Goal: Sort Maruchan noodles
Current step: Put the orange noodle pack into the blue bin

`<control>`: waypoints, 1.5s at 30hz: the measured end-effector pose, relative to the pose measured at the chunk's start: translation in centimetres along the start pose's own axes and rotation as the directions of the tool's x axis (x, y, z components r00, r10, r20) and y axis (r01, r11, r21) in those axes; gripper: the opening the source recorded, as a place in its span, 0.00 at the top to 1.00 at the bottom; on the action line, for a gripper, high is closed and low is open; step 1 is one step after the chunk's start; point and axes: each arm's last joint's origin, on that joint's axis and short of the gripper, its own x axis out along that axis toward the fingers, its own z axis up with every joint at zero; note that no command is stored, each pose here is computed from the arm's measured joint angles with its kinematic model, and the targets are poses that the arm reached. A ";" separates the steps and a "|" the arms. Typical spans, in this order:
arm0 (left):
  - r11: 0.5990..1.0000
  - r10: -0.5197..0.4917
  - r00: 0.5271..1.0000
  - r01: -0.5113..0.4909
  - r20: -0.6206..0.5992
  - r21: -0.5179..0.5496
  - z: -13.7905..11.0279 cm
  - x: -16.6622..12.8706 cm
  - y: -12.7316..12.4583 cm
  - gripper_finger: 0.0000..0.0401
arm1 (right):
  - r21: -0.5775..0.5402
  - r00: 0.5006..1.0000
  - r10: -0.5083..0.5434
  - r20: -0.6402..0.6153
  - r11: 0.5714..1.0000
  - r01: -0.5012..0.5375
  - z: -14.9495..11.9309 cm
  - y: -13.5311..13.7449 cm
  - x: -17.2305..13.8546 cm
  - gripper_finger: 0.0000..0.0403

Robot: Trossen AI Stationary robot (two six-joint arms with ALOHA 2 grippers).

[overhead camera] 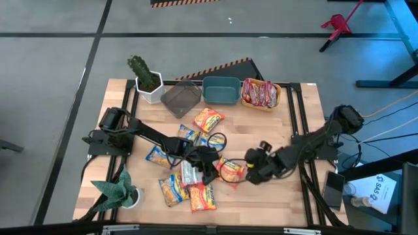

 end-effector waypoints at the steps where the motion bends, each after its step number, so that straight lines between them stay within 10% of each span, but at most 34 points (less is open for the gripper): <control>1: 1.000 -0.005 1.000 0.005 -0.003 0.003 -0.3 0.3 -0.1 0.77 | -0.044 0.999 0.039 -0.008 0.998 -0.039 0.6 -0.1 0.2 0.47; 25: 0.990 0.116 0.993 -0.119 -0.032 -0.081 -3.1 4.3 2.8 0.89 | -0.228 0.943 0.303 -0.140 0.916 -0.328 4.7 -2.0 4.6 0.47; 35: 0.987 0.128 0.991 -0.130 -0.028 -0.097 -2.7 4.4 3.4 0.89 | -0.046 0.946 0.273 -0.173 0.957 -0.285 5.3 -3.6 5.6 0.47; 45: 0.986 0.131 0.991 -0.133 -0.021 -0.099 -2.5 4.4 3.7 0.89 | 0.160 0.861 0.498 -0.105 0.863 -0.479 2.0 -4.7 8.8 0.47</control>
